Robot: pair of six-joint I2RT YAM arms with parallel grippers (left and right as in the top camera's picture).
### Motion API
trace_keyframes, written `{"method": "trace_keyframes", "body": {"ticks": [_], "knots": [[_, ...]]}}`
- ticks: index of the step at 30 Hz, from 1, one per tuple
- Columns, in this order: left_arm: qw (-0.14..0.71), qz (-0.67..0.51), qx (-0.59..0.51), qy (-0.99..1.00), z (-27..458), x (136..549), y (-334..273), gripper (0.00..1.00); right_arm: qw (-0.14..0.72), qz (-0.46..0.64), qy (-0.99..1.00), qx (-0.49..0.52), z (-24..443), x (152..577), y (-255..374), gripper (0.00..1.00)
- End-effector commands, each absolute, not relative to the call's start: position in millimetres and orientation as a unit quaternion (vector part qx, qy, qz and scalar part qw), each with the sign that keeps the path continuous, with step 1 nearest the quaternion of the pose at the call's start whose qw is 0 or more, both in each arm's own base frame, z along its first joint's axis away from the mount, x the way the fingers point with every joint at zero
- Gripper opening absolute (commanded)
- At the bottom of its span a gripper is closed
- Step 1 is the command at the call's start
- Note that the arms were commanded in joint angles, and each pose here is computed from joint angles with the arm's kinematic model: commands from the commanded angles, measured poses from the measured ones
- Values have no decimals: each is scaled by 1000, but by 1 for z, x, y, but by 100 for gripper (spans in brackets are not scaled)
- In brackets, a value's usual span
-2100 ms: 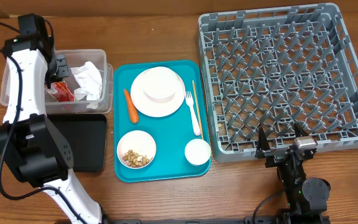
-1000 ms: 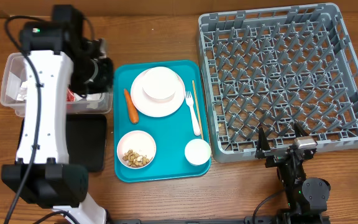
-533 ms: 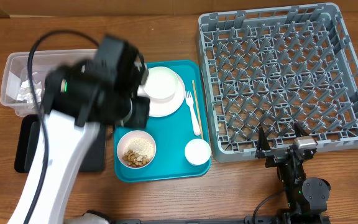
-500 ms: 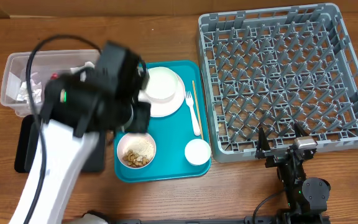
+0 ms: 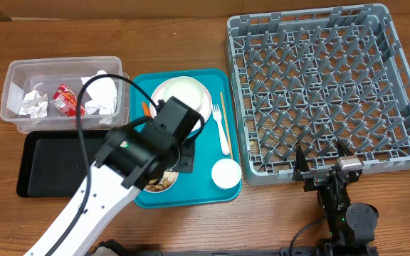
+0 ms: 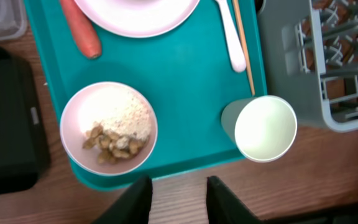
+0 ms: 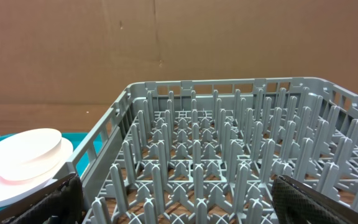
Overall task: Sort waste into correct bins and load items into the dishwasher
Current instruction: 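Move the left gripper back over the pink bowl of rice, then grasp the rim of the pink rice bowl with the left gripper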
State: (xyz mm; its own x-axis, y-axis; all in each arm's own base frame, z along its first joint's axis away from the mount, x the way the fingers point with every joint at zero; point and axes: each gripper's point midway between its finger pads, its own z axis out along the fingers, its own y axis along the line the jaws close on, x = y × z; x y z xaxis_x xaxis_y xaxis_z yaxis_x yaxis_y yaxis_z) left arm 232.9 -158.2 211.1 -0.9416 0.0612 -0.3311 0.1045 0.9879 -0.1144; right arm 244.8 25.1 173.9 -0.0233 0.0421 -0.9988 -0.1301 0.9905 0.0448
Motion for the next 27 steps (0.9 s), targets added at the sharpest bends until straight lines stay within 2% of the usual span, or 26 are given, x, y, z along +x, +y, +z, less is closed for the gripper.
{"method": "trace_keyframes", "body": {"ticks": [1,4,7,10,13,15,23,27], "knots": [[146,-71,38,986,199,235,-168,33,698,58,713,-29,171,245,23,100],[124,-71,40,989,184,240,-177,34,698,58,713,-29,171,245,23,100],[106,-53,40,992,170,244,-178,28,698,58,713,-29,171,245,23,100],[83,-40,40,995,156,245,-179,14,698,58,713,-29,171,245,23,100],[52,-21,41,998,141,241,-178,12,698,58,713,-29,171,245,23,100],[32,-7,30,999,133,238,-175,4,698,58,713,-29,171,245,23,100],[7,29,12,999,110,240,-170,6,698,58,713,-29,171,245,23,100],[3,46,3,999,106,241,-164,17,698,58,713,-29,171,245,23,100]]}}
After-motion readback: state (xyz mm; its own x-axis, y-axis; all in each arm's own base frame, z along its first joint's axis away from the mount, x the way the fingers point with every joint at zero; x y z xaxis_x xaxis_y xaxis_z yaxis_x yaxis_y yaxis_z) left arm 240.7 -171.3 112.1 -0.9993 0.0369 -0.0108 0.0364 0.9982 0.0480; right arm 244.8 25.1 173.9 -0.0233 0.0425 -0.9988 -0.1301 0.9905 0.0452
